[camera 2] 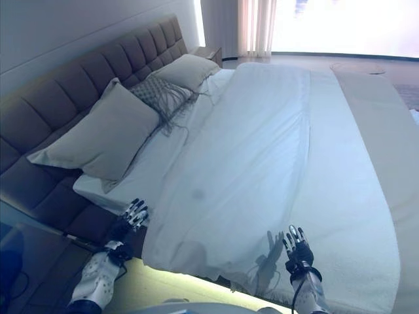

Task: Make the bed neatly

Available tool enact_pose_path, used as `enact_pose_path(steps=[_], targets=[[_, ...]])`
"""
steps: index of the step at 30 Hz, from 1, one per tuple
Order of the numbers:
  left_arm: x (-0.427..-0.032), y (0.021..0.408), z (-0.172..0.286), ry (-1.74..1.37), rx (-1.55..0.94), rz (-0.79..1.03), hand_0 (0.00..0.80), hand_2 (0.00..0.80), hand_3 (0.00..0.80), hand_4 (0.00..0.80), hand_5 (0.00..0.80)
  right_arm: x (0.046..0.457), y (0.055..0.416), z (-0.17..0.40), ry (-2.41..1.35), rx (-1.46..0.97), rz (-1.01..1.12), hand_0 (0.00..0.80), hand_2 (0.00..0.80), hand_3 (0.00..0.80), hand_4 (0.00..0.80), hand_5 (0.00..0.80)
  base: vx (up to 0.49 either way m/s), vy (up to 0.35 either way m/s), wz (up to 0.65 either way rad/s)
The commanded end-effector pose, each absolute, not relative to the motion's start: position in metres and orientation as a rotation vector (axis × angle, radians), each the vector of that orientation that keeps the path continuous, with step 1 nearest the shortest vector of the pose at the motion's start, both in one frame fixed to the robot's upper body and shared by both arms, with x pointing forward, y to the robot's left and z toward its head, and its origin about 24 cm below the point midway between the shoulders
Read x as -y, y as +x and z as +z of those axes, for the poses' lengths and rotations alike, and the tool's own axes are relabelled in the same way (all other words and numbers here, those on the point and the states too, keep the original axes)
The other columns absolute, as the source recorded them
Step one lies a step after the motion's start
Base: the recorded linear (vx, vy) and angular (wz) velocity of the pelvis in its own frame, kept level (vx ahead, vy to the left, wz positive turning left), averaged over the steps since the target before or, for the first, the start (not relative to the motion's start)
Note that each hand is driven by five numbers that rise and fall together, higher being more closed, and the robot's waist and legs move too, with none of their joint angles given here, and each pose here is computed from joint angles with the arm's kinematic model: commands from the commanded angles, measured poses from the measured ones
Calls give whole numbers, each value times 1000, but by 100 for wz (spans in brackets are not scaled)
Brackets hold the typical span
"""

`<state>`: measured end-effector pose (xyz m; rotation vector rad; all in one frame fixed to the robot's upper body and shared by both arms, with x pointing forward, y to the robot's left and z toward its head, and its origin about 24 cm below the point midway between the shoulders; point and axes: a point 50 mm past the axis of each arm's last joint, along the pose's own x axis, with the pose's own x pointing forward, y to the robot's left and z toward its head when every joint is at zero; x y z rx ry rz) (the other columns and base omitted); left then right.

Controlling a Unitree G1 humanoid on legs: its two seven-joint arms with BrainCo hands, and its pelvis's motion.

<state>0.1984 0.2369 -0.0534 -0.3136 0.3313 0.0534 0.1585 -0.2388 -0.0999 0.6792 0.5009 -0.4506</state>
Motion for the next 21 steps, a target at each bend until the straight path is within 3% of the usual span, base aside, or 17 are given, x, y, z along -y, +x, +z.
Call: enact_pose_path(steps=[1, 14, 21], targets=[[-251, 232, -7, -279, -116, 30, 0, 0, 0, 0, 0, 220, 194, -80, 716, -363, -383, 0, 0, 0, 0, 0, 39, -21, -5], [-248, 227, -8, -327, -111, 58, 0, 0, 0, 0, 0, 207, 197, -76, 721, -362, -351, 0, 0, 0, 0, 0, 8, 0, 0], [-252, 224, -9, -297, -131, 80, 0, 0, 0, 0, 0, 213, 182, -96, 652, -537, -390, 0, 0, 0, 0, 0, 30, 1, 0]])
